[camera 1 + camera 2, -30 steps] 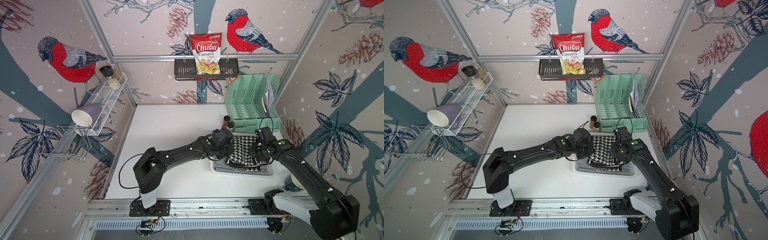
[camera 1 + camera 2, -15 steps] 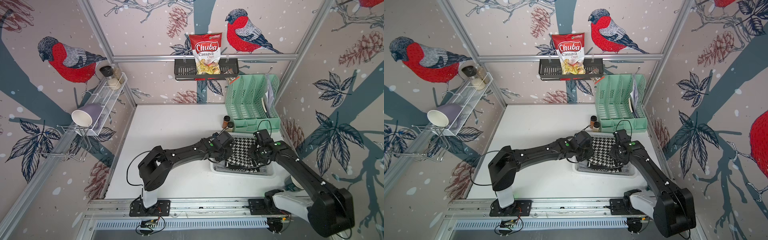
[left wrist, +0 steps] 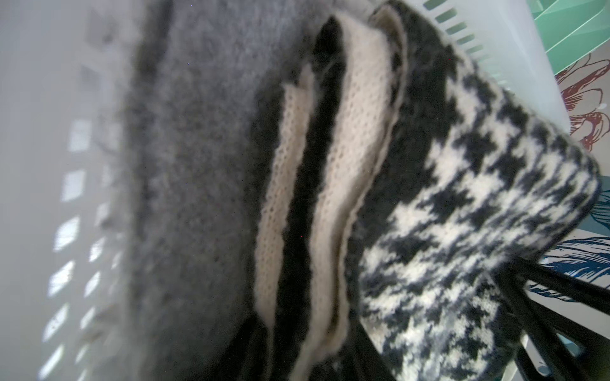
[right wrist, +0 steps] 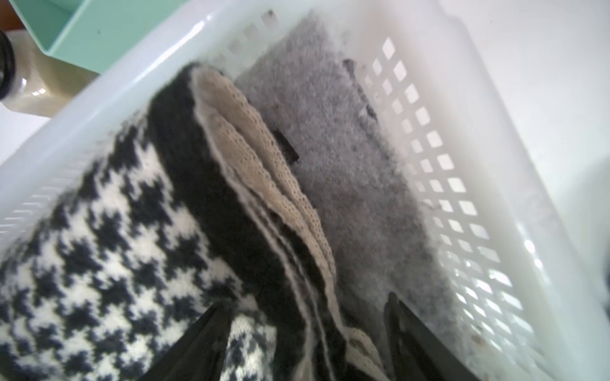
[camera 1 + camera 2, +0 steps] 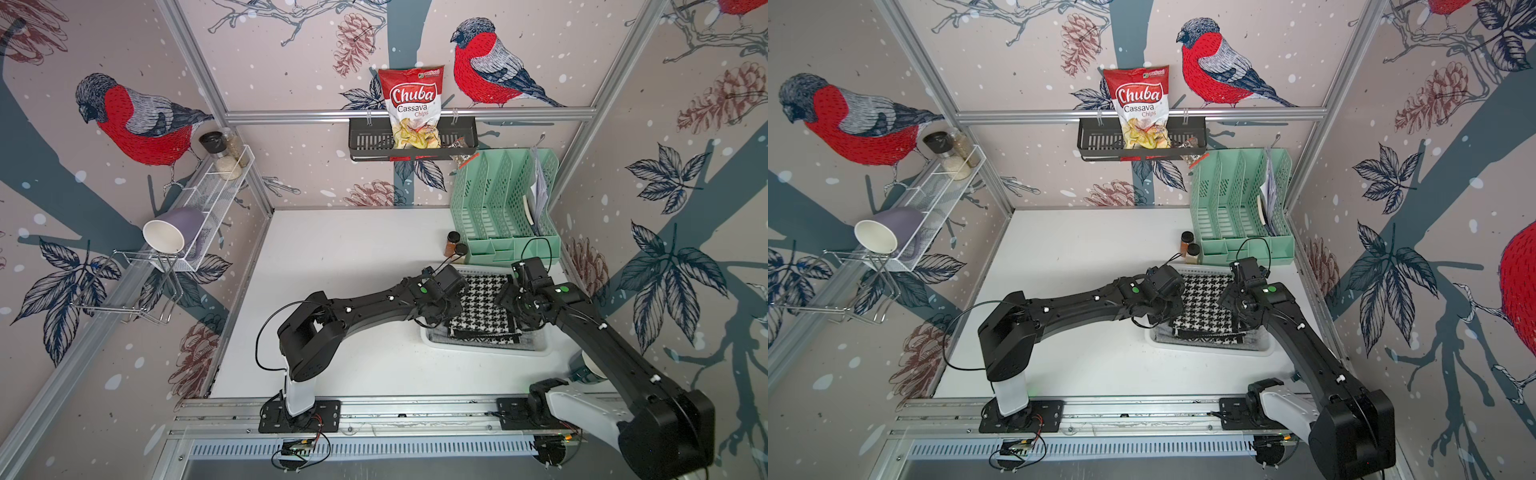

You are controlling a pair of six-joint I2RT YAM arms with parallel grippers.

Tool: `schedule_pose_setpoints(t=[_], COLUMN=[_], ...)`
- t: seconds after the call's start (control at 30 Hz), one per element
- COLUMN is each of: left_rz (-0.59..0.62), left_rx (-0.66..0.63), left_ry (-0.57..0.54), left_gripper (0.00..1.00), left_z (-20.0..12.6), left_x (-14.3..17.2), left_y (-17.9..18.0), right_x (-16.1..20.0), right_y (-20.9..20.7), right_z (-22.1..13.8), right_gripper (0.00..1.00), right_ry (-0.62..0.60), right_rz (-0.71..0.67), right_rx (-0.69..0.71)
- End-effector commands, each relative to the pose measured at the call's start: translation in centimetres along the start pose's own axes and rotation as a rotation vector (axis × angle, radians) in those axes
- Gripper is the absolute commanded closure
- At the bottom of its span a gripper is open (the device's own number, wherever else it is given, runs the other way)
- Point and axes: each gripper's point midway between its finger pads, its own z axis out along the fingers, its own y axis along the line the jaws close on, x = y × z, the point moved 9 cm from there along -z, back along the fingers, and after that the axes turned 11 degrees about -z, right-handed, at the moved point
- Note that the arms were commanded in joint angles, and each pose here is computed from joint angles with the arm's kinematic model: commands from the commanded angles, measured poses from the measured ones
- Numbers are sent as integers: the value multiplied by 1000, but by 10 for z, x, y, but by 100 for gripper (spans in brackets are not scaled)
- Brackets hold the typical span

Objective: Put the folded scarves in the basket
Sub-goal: Place the scarf in the basket.

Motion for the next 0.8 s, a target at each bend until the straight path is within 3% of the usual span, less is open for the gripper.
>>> schedule_pose_setpoints(t=[0.0, 0.13, 0.23, 0.5, 0.77], left_rz=[15, 19, 23, 49, 32], left_rx=[-49, 1, 35, 0, -74], left_ry=[-20, -58, -85, -194, -182], left_gripper=[59, 47, 45, 44, 52], left_z=[-1, -19, -35, -75, -62], left_x=[0, -1, -3, -13, -37], left_y=[9, 1, -5, 1, 39], right_x=[-1, 0, 1, 0, -8], right_y=[-5, -10, -13, -14, -13], right_z=[-4, -1, 4, 7, -12], right_gripper=[24, 28, 29, 32, 30], right_ry=[-22, -24, -11, -6, -65], right_rz=[19, 23, 27, 32, 41], right_rx=[33, 45, 52, 35, 16])
